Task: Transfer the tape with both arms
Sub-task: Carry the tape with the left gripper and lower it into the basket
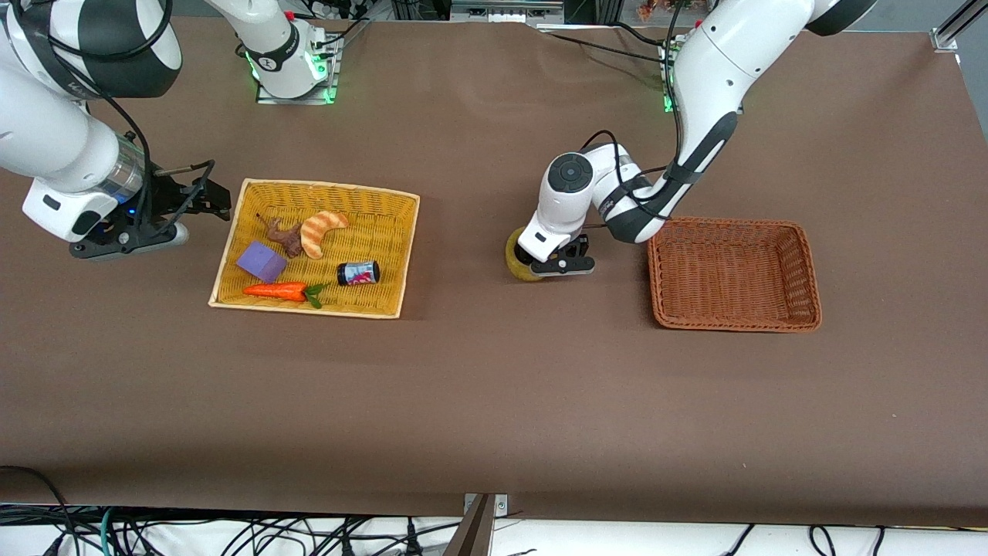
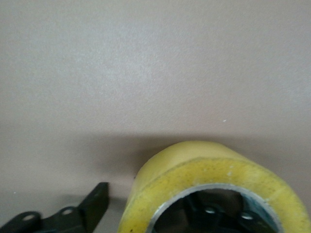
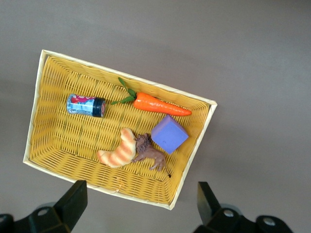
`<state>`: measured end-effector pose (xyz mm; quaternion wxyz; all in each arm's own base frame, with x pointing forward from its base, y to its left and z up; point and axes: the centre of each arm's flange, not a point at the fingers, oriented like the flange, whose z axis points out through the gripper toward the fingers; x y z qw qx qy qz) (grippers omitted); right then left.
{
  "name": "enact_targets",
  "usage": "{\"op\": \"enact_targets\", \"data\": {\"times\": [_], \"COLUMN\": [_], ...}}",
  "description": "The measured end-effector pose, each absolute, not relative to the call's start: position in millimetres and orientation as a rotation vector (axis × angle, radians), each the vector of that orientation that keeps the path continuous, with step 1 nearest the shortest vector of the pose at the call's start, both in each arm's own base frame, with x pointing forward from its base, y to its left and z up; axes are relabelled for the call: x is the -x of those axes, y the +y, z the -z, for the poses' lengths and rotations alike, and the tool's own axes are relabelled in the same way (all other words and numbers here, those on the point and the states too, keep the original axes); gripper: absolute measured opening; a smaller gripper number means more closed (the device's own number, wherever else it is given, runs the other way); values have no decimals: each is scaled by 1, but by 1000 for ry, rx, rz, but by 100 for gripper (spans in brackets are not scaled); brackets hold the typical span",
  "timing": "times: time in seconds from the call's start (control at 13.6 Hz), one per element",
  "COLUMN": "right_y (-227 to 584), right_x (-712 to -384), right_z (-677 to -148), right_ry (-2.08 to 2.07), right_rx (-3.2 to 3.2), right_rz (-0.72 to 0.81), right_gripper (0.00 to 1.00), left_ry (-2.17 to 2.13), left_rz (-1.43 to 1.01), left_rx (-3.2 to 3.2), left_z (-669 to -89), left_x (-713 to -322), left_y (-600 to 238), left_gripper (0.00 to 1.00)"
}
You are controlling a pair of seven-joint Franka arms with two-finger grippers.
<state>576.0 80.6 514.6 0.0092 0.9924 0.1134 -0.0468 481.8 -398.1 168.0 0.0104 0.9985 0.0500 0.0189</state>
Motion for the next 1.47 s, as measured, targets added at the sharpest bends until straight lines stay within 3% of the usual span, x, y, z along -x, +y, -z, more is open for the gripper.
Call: {"op": "enact_targets", "data": {"times": [0.29, 0.52, 0.81, 1.11, 1.47], "right_y": [81, 81, 80, 76, 74], "right_x": [-576, -577, -579, -580, -580], "right_z": [-515, -524, -549, -551, -551], "right_ry": [347, 346, 344, 331, 326], "right_rx": [-3100, -3102, -3105, -3106, -3106], "right_rz": [146, 120, 58, 51, 52], "right_gripper": [100, 100, 100, 100, 100], "left_ry": [239, 139, -177, -352, -522], "left_rz": [-25, 82, 242, 292, 352], "left_rx": [-3085, -3127, -3188, -3159, -3024], "left_z": [-176, -190, -264, -316, -300], "left_x": [-493, -502, -530, -578, -590], "left_y": [-391, -376, -318, -173, 8], "left_gripper": [22, 22, 22, 22, 22]}}
